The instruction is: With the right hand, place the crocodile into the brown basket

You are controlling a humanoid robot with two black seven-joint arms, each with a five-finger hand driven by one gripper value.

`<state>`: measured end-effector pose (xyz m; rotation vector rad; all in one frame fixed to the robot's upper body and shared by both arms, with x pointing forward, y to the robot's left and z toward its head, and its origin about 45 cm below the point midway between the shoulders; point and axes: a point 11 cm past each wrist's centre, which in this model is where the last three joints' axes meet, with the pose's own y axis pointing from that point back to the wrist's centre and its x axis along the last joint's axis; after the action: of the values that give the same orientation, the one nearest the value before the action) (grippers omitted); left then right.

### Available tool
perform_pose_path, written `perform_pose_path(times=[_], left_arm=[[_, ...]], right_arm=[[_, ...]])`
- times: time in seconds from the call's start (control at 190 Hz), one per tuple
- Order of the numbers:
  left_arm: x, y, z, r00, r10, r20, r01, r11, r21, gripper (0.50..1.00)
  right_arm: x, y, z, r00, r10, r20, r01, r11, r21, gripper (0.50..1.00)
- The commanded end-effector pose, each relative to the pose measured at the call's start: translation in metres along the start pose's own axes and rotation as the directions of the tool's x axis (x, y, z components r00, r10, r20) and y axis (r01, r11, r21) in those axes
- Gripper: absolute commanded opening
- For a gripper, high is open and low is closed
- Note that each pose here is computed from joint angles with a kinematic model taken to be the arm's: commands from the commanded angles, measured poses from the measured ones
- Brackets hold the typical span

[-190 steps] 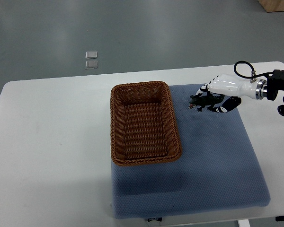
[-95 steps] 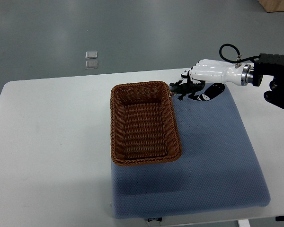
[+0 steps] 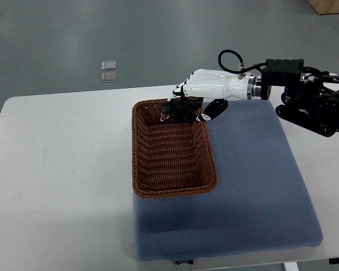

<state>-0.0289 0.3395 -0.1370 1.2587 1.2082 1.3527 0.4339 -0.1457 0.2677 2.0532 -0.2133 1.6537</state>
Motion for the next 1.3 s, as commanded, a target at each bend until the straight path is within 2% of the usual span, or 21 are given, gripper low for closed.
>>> perform_pose_path(times=[0.0, 0.189, 0.321, 0.416, 0.473, 0.537, 0.542, 0.563, 0.6, 0.942, 1.084, 1.184, 1.294], left_arm=[[0.000, 0.000, 0.000, 1.000, 0.000, 0.000, 0.000, 1.000, 0.000, 1.000], [0.000, 0.000, 0.000, 1.000, 0.000, 0.000, 0.000, 1.000, 0.000, 1.000], [0.000, 0.000, 0.000, 1.000, 0.000, 0.000, 0.000, 1.000, 0.000, 1.000], [0.000, 0.000, 0.000, 1.000, 0.000, 0.000, 0.000, 1.000, 0.000, 1.000], [0.000, 0.000, 0.000, 1.000, 0.000, 0.000, 0.000, 1.000, 0.000, 1.000], [0.000, 0.000, 0.000, 1.000, 0.000, 0.000, 0.000, 1.000, 0.000, 1.000], [0.000, 0.000, 0.000, 1.000, 0.000, 0.000, 0.000, 1.000, 0.000, 1.000], [0.000, 0.000, 0.000, 1.000, 0.000, 0.000, 0.000, 1.000, 0.000, 1.000], [0.000, 0.000, 0.000, 1.000, 0.000, 0.000, 0.000, 1.000, 0.000, 1.000], [0.000, 0.000, 0.000, 1.000, 0.000, 0.000, 0.000, 1.000, 0.000, 1.000], [0.000, 0.000, 0.000, 1.000, 0.000, 0.000, 0.000, 1.000, 0.000, 1.000], [0.000, 0.000, 0.000, 1.000, 0.000, 0.000, 0.000, 1.000, 0.000, 1.000], [0.000, 0.000, 0.000, 1.000, 0.000, 0.000, 0.000, 1.000, 0.000, 1.000]], right_arm=[[-0.004, -0.010, -0.009, 1.000, -0.007, 0.000, 0.007, 1.000, 0.024, 0.558], [-0.017, -0.018, -0.014, 1.000, -0.028, 0.005, 0.028, 0.999, 0.034, 0.576], [-0.029, -0.017, -0.014, 0.999, -0.044, 0.022, 0.043, 0.999, 0.031, 0.611], [-0.041, -0.018, -0.015, 0.998, -0.056, 0.041, 0.055, 0.998, 0.029, 0.662], [-0.047, -0.019, -0.014, 0.997, -0.055, 0.050, 0.054, 0.998, 0.023, 0.713], [-0.051, -0.019, -0.015, 0.997, -0.055, 0.059, 0.054, 0.998, 0.022, 0.829], [-0.052, -0.019, -0.015, 0.997, -0.056, 0.060, 0.054, 0.998, 0.022, 0.854], [-0.052, -0.019, -0.015, 0.997, -0.055, 0.062, 0.054, 0.998, 0.022, 0.893], [-0.053, -0.019, -0.016, 0.997, -0.050, 0.065, 0.049, 0.999, 0.024, 0.921], [-0.049, -0.017, -0.016, 0.995, -0.009, 0.102, 0.007, 1.000, 0.018, 0.928], [-0.025, -0.012, -0.003, 0.938, 0.046, 0.343, -0.037, 0.999, -0.034, 0.928], [-0.014, 0.006, 0.020, 0.806, 0.118, 0.580, -0.057, 0.991, -0.122, 0.928], [-0.002, 0.030, 0.044, 0.662, 0.215, 0.719, -0.098, 0.975, -0.201, 0.928]])
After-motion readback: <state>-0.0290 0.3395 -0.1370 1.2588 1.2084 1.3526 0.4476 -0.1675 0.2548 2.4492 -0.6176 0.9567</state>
